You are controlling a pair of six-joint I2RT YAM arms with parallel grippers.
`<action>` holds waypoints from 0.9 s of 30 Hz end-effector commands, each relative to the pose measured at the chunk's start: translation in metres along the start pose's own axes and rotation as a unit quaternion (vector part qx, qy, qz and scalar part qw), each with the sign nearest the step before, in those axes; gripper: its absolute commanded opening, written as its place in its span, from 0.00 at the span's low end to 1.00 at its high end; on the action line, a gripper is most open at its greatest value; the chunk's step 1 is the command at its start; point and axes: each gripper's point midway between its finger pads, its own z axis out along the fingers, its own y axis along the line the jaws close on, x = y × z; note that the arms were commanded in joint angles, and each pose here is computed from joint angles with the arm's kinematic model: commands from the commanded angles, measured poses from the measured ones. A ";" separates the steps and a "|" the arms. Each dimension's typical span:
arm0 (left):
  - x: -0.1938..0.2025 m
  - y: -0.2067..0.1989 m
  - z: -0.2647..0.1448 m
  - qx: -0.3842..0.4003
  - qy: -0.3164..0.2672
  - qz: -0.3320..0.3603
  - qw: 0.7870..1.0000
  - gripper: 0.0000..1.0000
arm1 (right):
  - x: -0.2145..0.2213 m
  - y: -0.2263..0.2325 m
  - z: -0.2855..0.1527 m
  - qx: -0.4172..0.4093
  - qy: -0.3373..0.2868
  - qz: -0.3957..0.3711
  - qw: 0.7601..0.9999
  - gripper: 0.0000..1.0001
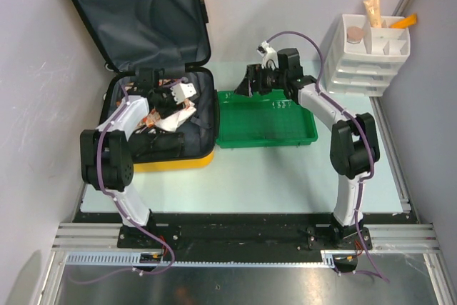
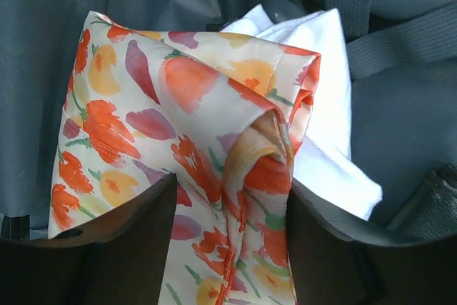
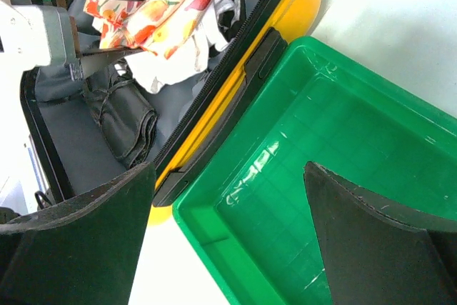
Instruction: Open, take out, and arrange the luggage
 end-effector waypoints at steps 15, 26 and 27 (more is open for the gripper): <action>-0.032 0.038 -0.010 -0.033 -0.049 0.014 0.998 0.00 | -0.030 0.011 0.020 -0.023 -0.045 0.026 0.998 0.90; -0.093 0.036 -0.068 -0.041 -0.159 -0.047 0.985 0.00 | -0.045 0.023 0.037 -0.066 -0.065 0.117 0.989 0.90; -0.095 0.034 -0.071 -0.040 -0.163 -0.049 0.985 0.00 | -0.045 0.025 0.038 -0.071 -0.063 0.138 0.986 0.90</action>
